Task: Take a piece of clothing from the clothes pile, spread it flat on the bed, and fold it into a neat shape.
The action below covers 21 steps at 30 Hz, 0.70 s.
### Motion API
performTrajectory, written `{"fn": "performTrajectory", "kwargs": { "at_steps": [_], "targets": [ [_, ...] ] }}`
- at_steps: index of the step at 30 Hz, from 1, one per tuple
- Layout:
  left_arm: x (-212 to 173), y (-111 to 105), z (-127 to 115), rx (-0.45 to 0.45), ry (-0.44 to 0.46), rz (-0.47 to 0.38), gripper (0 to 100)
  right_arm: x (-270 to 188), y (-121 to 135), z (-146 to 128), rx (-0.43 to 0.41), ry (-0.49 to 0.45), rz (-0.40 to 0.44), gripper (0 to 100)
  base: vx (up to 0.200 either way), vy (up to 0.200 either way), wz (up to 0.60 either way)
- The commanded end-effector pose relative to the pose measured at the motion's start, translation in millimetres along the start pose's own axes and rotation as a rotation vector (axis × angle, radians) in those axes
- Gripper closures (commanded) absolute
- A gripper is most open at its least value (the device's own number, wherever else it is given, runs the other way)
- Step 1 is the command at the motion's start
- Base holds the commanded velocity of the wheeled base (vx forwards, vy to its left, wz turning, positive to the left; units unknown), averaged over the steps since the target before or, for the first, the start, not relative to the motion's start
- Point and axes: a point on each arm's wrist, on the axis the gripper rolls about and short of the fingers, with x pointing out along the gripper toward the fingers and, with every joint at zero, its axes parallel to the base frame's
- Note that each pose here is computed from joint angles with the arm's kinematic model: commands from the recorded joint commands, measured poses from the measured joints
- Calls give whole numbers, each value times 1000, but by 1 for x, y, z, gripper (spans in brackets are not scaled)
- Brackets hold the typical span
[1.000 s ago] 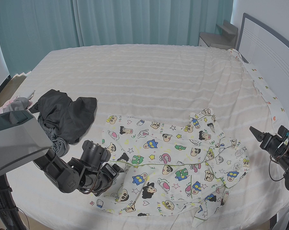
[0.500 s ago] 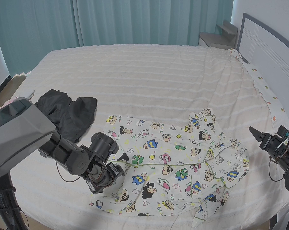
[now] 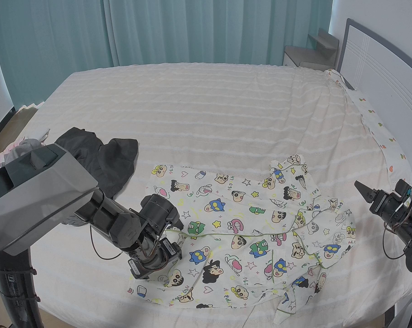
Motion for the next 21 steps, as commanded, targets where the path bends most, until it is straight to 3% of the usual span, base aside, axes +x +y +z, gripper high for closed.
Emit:
{"fn": "performTrajectory", "kwargs": {
  "at_steps": [1, 9, 21],
  "targets": [
    [2, 4, 1, 1, 0, 20, 0, 0, 1, 1, -3, -10, 5, 0, 0, 0, 0],
    [-5, 15, 7, 8, 10, 59, 0, 0, 2, 0, -4, -8, 11, 0, 0, 0, 0],
    [7, -9, -3, 82, 10, 28, 0, 0, 2, 0, -3, -5, 10, 0, 0, 0, 0]
  ]
}}
